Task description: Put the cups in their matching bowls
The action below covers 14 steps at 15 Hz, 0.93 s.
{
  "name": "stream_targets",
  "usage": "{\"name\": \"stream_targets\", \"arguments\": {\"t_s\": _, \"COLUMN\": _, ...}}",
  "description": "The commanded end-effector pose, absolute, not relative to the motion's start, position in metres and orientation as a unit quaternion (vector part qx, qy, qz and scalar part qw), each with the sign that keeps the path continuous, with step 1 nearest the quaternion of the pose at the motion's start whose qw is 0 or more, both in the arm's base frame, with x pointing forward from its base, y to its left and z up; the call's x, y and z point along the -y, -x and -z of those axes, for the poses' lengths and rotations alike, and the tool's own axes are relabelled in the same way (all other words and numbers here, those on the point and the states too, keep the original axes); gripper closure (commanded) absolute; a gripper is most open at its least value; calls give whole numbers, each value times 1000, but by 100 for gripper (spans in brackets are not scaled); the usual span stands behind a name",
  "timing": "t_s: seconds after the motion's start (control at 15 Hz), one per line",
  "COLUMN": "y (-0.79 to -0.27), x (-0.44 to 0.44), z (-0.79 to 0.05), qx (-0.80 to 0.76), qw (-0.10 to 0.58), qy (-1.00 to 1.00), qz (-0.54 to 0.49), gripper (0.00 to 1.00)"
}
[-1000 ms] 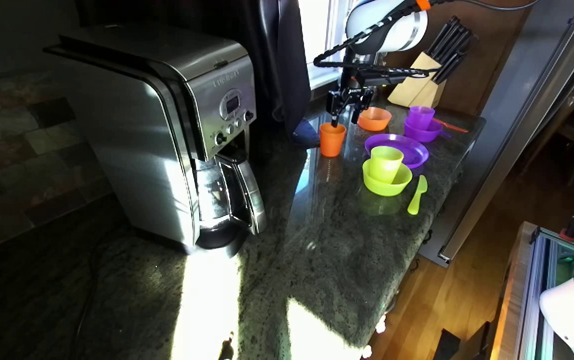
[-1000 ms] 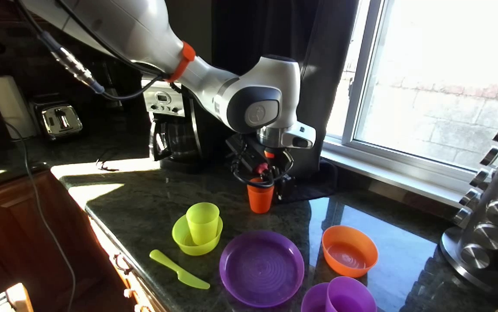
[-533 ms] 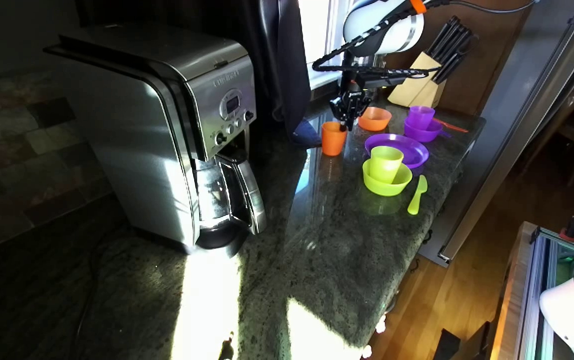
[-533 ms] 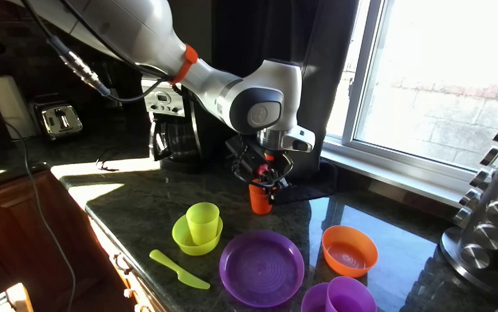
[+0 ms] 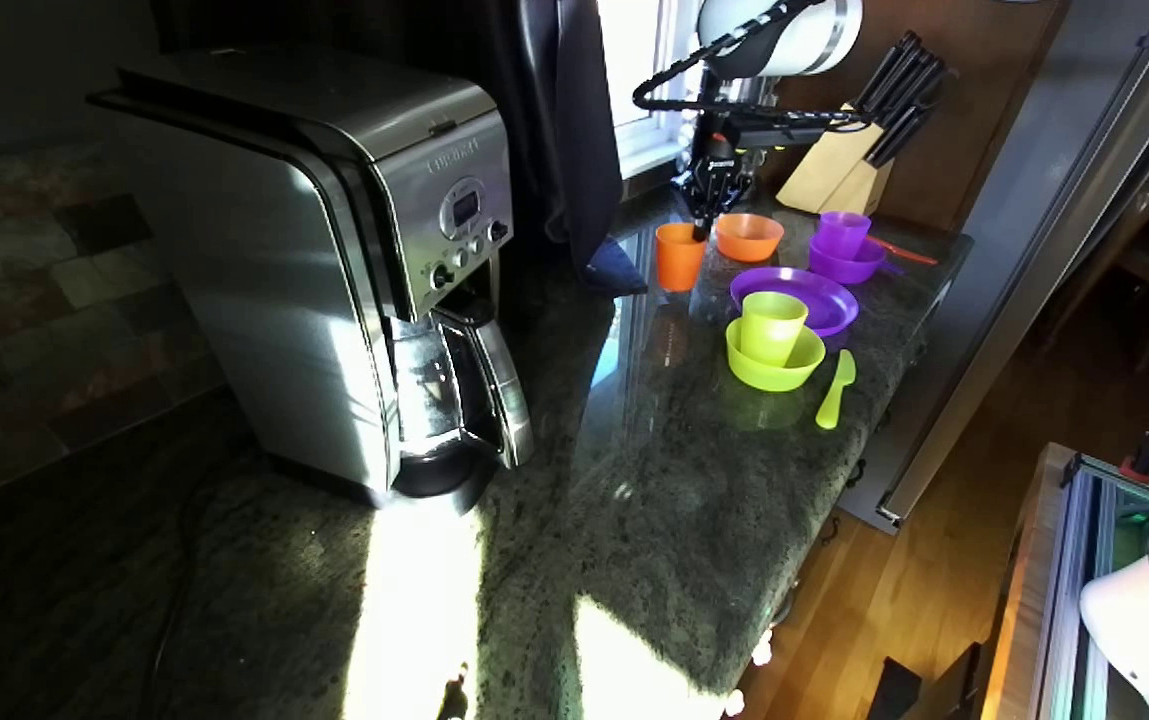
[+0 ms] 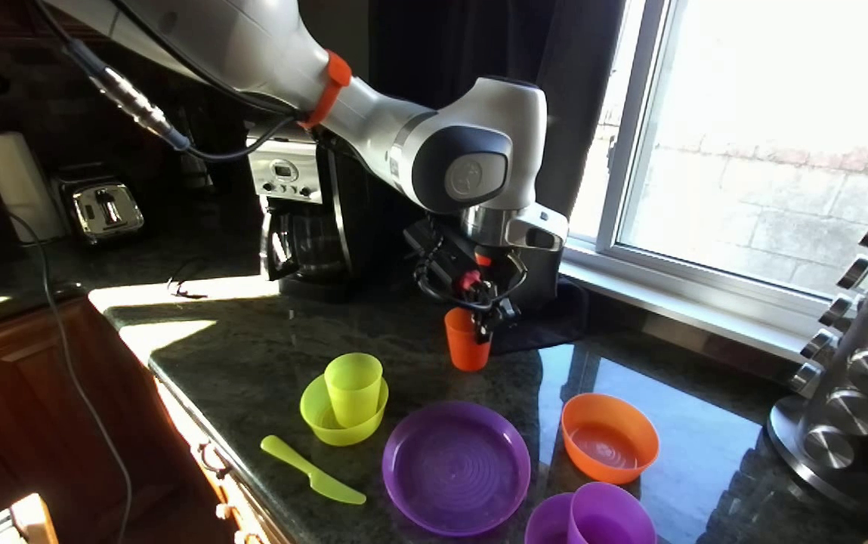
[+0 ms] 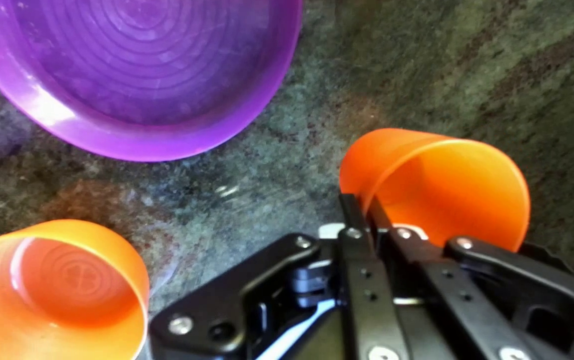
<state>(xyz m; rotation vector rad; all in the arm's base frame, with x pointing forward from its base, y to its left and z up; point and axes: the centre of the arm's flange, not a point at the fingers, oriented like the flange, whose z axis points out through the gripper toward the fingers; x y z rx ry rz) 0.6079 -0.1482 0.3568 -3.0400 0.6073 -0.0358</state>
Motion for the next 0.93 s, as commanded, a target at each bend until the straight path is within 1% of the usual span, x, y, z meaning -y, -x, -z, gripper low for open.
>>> {"name": "stream_targets", "arguments": {"t_s": 0.0, "y": -592, "x": 183, "z": -397, "qx": -229, "qw": 38, "qy": 972, "qz": 32, "gripper": 99}}
{"name": "stream_targets", "arguments": {"t_s": 0.4, "y": -577, "x": 265, "z": -438, "qx": -327, "qw": 50, "qy": 940, "qz": 87, "gripper": 99}}
{"name": "stream_targets", "arguments": {"t_s": 0.87, "y": -570, "x": 319, "z": -423, "qx": -405, "qw": 62, "qy": 909, "qz": 83, "gripper": 99}}
